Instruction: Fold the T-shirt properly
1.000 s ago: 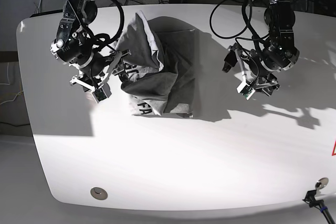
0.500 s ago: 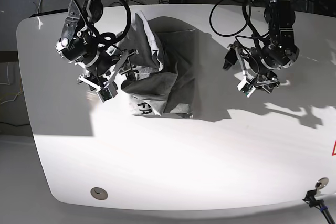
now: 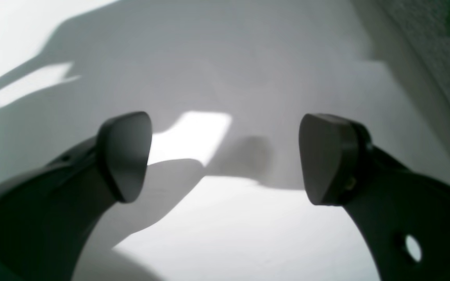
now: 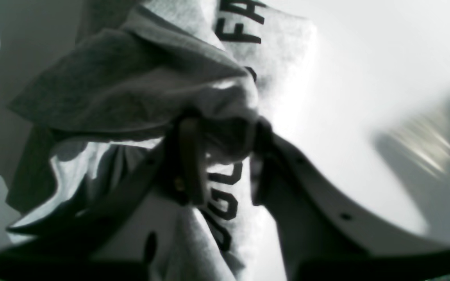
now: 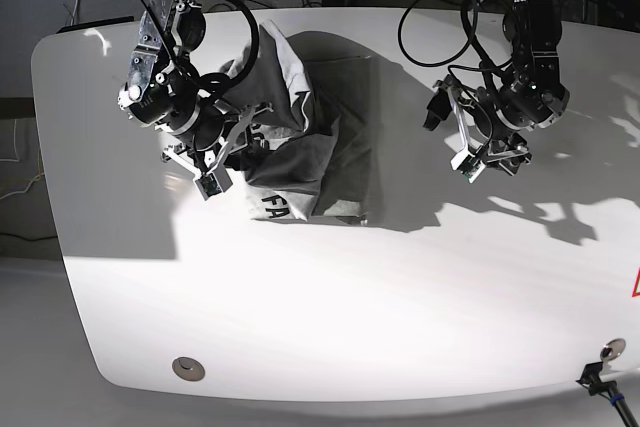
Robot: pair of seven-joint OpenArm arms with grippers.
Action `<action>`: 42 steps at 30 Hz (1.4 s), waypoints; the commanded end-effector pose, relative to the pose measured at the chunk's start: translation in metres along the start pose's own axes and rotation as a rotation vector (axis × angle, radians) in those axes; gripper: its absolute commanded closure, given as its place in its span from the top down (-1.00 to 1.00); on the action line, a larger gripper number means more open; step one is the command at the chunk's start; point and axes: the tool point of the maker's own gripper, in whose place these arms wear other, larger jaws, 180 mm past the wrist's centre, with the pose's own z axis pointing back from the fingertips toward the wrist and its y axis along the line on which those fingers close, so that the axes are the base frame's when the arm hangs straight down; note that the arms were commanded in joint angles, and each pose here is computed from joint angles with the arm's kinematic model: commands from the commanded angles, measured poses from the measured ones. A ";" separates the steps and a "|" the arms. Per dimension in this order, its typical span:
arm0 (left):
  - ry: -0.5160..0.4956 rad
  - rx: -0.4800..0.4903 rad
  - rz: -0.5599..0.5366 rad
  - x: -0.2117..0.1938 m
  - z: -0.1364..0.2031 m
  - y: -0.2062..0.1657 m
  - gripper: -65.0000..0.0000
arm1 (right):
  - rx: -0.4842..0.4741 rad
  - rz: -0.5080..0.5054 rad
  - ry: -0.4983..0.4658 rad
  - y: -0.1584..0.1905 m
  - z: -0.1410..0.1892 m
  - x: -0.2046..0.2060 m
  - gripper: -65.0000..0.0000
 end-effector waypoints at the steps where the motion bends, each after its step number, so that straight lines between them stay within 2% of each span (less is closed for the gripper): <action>1: -0.050 0.010 -0.010 0.014 0.004 0.004 0.72 | 0.011 0.007 -0.085 0.006 0.001 0.028 -1.00; 6: -0.049 0.011 -0.011 0.014 0.004 0.005 0.72 | 0.081 0.033 -0.103 0.036 -0.010 0.043 -1.00; 11: -0.048 0.012 -0.012 0.014 0.004 0.005 0.72 | 0.180 0.027 -0.171 0.088 -0.022 0.080 -1.00; 15: -0.048 0.012 -0.012 0.014 0.004 0.005 0.72 | 0.226 0.044 -0.210 0.108 -0.029 0.102 -1.00; 23: -0.047 0.012 -0.011 0.013 0.005 0.005 0.72 | 0.313 -0.102 -0.234 0.112 -0.067 0.110 -1.00; 30: -0.047 0.012 -0.011 0.013 0.005 0.005 0.72 | 0.338 -0.114 -0.191 0.118 -0.083 0.103 -1.00; 31: -0.047 0.012 -0.011 0.013 0.005 0.005 0.72 | 0.347 -0.091 -0.184 0.125 -0.084 0.103 -0.96; 35: -0.048 0.013 -0.011 0.014 0.005 0.006 0.72 | 0.365 -0.063 -0.178 0.141 -0.084 0.106 0.12; 37: -0.049 0.011 -0.011 0.014 0.004 0.005 0.72 | 0.349 -0.061 -0.212 0.140 -0.075 0.116 0.48; 42: -0.075 0.022 -0.027 0.024 0.009 0.006 0.72 | 0.250 0.045 -0.283 0.105 -0.038 0.120 0.45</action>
